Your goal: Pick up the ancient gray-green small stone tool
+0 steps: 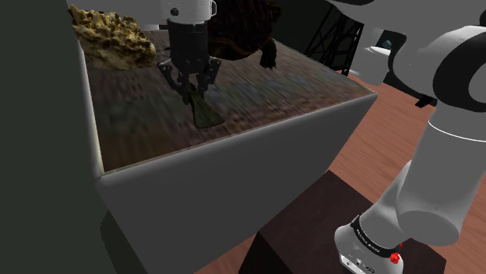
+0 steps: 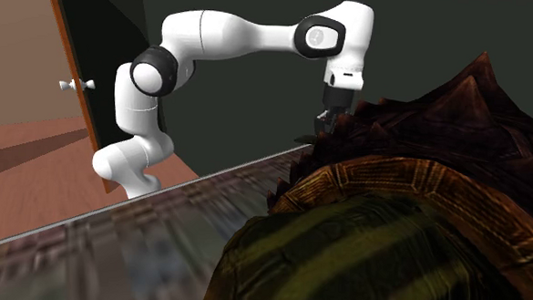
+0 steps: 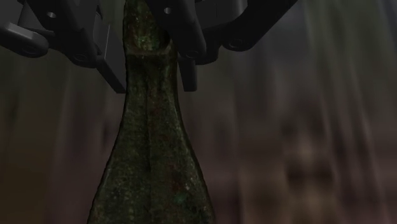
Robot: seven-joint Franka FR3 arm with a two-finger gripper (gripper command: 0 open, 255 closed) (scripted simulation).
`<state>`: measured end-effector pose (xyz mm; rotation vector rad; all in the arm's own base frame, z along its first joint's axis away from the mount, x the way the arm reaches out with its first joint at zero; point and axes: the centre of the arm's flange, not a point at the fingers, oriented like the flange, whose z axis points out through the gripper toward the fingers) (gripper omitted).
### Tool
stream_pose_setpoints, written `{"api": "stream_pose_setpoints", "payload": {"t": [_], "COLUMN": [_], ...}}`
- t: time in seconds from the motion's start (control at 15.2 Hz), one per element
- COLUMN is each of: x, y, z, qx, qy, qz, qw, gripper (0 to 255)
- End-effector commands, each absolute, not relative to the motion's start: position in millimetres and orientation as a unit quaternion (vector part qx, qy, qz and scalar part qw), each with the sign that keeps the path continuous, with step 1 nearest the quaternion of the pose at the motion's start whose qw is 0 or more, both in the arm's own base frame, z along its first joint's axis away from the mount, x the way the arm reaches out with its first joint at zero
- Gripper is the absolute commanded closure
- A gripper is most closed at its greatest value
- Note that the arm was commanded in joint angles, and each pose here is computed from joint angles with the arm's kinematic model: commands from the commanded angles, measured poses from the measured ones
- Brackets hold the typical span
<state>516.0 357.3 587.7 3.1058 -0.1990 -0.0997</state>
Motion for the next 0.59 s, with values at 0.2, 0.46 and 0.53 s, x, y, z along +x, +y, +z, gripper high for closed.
{"api": "stream_pose_setpoints", "payload": {"t": [0.2, 0.46, 0.53], "x": [517.0, 517.0, 517.0], "y": [358.0, 358.0, 358.0], "z": [614.6, 631.2, 631.2], "qx": [0.997, 0.997, 0.997], "qy": [-0.064, -0.064, -0.064], "qz": [-0.032, -0.032, -0.032], "qw": [0.014, 0.014, 0.014], "gripper": [255, 255, 255]}}
